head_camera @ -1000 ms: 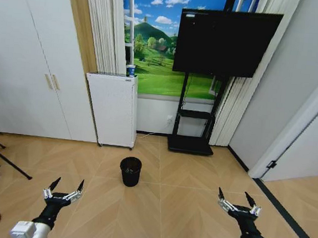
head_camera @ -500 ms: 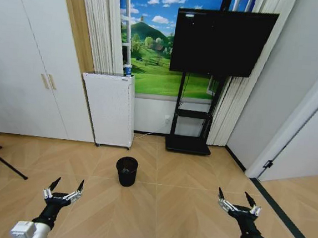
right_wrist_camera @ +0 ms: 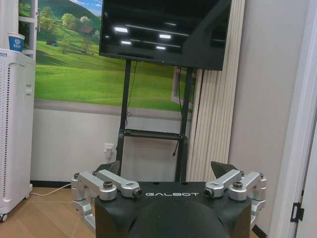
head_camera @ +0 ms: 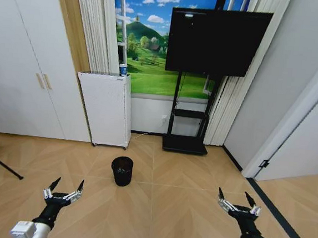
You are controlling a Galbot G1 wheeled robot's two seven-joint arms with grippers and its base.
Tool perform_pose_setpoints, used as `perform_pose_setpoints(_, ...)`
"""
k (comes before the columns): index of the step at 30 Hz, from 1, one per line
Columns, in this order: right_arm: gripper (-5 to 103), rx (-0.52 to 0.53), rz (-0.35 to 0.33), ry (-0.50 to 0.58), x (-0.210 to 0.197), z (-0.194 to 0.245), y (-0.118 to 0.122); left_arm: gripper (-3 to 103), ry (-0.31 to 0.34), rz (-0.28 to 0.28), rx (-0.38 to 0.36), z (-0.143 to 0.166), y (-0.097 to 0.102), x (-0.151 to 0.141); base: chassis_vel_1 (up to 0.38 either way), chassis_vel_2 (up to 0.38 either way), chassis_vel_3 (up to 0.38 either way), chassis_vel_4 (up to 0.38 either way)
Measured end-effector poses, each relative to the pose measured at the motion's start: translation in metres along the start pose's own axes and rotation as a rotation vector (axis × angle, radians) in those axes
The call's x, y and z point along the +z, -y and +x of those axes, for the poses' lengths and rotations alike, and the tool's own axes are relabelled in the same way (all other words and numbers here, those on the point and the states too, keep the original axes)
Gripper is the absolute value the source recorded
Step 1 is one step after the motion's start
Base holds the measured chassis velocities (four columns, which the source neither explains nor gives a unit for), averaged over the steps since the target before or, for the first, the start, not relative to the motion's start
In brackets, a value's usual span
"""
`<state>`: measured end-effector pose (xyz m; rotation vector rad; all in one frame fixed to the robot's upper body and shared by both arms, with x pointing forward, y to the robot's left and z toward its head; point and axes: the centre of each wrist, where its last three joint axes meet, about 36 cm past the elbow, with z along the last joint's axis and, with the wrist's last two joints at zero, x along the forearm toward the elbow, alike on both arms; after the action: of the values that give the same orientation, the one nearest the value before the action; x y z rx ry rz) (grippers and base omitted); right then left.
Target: Pick up the trash bin and place the garbage on the floor into it.
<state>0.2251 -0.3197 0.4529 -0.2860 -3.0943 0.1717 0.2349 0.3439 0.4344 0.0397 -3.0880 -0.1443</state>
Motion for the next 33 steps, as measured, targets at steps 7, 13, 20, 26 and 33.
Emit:
perform_pose_setpoints(7,100,0.000,0.000,0.000,0.0000,0.0000,0.0000,100,0.000,0.000,0.000,0.0000,0.0000,0.0000,0.000,0.000,0.000,0.000)
perform_pose_setpoints(13,100,0.000,0.000,0.000,0.0000,0.0000,0.0000,100,0.000,0.000,0.000,0.0000,0.0000,0.0000,0.044,-0.019,-0.043,0.044)
perform_pose_setpoints(20,100,0.000,0.000,0.000,0.0000,0.0000,0.0000,100,0.000,0.000,0.000,0.0000,0.0000,0.0000,0.124,-0.107,-0.118,0.112)
perform_pose_setpoints(26,100,0.000,0.000,0.000,0.0000,0.0000,0.0000,100,0.000,0.000,0.000,0.0000,0.0000,0.0000,0.061,-0.061,-0.064,0.053)
perform_pose_setpoints(33,100,0.000,0.000,0.000,0.0000,0.0000,0.0000,100,0.000,0.000,0.000,0.0000,0.0000,0.0000,0.000,0.000,0.000,0.000)
